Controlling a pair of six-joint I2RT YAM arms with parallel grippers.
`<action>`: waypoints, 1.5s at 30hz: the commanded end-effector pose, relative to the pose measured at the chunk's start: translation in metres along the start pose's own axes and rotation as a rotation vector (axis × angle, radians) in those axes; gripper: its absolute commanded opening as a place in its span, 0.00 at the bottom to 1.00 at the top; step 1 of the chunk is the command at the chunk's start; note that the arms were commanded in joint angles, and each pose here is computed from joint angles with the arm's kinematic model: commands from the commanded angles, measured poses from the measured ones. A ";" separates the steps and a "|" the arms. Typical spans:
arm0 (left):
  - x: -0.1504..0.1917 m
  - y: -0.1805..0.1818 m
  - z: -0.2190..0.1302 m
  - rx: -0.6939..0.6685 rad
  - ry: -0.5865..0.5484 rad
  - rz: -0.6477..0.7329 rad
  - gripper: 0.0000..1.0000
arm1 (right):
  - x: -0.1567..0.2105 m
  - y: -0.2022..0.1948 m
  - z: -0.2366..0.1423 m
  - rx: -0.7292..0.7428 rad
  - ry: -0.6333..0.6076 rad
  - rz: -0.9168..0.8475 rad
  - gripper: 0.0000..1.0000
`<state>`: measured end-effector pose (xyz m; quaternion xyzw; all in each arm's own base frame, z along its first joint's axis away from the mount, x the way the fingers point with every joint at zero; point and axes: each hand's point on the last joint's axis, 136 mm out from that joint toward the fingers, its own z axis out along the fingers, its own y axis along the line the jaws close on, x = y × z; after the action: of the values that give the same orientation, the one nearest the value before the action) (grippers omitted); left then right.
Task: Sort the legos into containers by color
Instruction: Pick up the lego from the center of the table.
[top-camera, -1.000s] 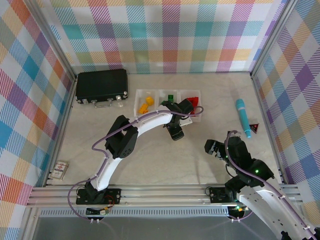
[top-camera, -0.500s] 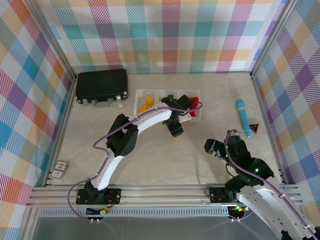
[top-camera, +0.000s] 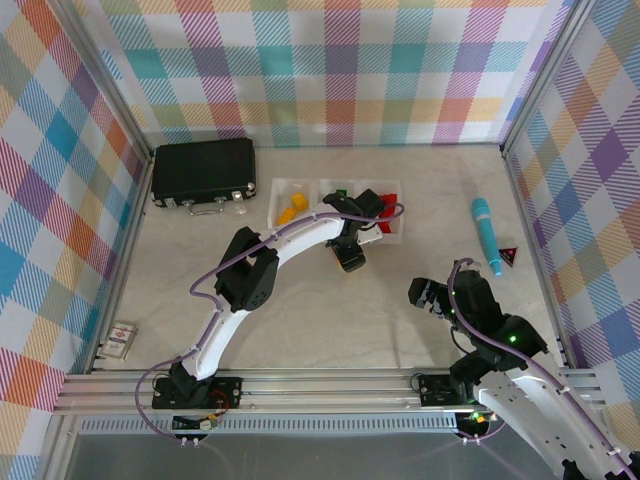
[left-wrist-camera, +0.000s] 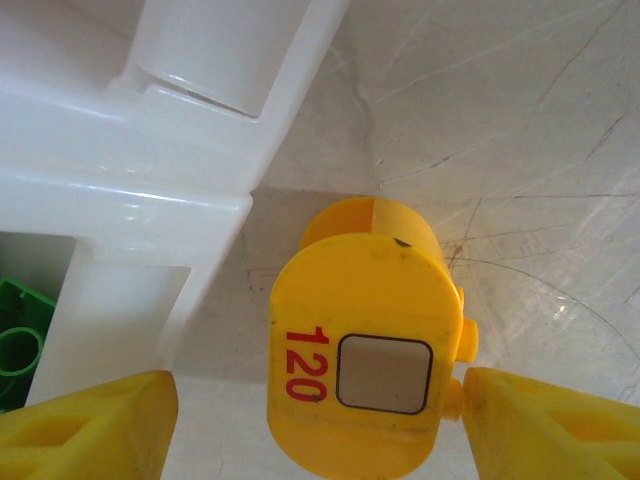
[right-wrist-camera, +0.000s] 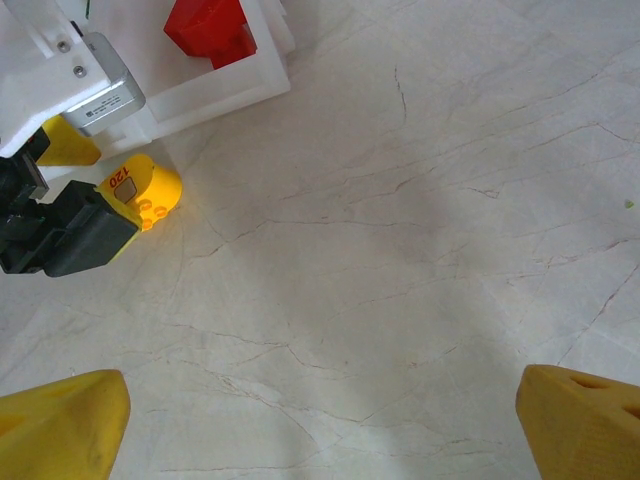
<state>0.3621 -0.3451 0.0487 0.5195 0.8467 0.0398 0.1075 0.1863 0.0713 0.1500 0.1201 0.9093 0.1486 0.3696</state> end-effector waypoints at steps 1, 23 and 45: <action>0.006 -0.006 0.013 0.031 0.022 -0.015 0.74 | -0.006 0.004 -0.007 -0.011 -0.004 0.005 0.99; 0.001 -0.017 0.026 0.067 0.036 -0.006 0.71 | -0.004 0.004 -0.004 -0.007 0.008 0.008 0.99; -0.006 -0.025 0.001 0.113 -0.034 -0.114 0.25 | -0.002 -0.002 -0.010 0.000 -0.006 0.022 0.99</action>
<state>0.3458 -0.3576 0.0269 0.4952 0.8652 0.0034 0.0785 0.1822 0.0701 0.1480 0.1205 0.9117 0.1488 0.3636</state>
